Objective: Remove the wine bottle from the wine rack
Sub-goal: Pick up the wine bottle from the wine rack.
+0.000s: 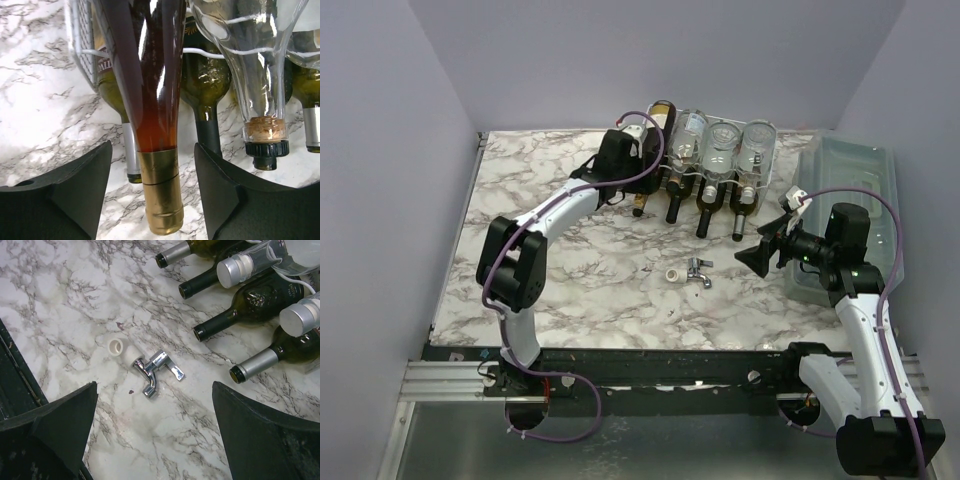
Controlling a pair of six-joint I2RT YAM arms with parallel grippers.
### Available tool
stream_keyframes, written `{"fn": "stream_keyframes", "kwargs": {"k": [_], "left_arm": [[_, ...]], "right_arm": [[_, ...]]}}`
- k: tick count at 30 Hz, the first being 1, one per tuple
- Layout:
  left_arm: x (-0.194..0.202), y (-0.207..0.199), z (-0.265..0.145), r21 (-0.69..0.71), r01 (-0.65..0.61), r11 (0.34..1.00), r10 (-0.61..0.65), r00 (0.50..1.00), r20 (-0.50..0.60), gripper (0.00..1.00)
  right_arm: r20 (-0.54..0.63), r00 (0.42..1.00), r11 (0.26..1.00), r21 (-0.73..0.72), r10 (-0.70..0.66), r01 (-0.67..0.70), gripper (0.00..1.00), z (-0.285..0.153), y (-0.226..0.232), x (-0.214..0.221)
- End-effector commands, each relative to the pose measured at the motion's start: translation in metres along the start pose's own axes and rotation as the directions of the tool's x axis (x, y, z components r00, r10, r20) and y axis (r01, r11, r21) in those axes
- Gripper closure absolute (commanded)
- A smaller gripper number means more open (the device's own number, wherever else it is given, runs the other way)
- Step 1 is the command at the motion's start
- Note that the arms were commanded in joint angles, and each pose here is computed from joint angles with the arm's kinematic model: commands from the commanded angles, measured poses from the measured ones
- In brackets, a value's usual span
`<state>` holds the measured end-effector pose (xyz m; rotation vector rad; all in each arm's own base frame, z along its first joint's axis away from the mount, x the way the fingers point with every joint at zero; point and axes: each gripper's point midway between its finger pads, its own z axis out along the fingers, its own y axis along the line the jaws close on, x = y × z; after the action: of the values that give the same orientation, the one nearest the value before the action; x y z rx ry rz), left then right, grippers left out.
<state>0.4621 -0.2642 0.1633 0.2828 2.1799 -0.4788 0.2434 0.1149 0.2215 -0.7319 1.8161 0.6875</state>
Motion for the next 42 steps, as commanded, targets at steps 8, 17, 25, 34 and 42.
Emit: {"fn": "stream_keyframes", "kwargs": {"k": [8, 17, 25, 34, 42], "left_arm": [[0.0, -0.009, 0.018, 0.113, 0.068, 0.991, -0.069, 0.998, 0.008, 0.37], [0.013, -0.006, 0.03, 0.132, 0.115, 0.985, -0.112, 0.993, -0.028, 0.42], [0.026, -0.004, 0.04, 0.129, 0.138, 0.982, -0.131, 0.989, -0.062, 0.48], [0.032, -0.004, 0.045, 0.132, 0.148, 0.98, -0.139, 0.987, -0.08, 0.48], [0.032, -0.005, 0.046, 0.138, 0.149, 0.979, -0.138, 0.987, -0.084, 0.56]], "right_arm": [[-0.023, 1.0, 1.0, 0.02, 0.001, 0.0, 0.0, 0.0, -0.003, 0.007], [-0.024, 1.0, 1.0, 0.028, -0.001, 0.002, 0.0, 0.0, -0.004, 0.007], [-0.025, 1.0, 0.999, 0.035, -0.003, 0.004, 0.0, 0.0, -0.006, 0.008], [-0.028, 1.0, 0.999, 0.041, 0.0, 0.001, 0.0, 0.0, -0.007, 0.009], [-0.031, 1.0, 0.999, 0.044, 0.001, 0.001, 0.0, 0.001, -0.008, 0.01]]}}
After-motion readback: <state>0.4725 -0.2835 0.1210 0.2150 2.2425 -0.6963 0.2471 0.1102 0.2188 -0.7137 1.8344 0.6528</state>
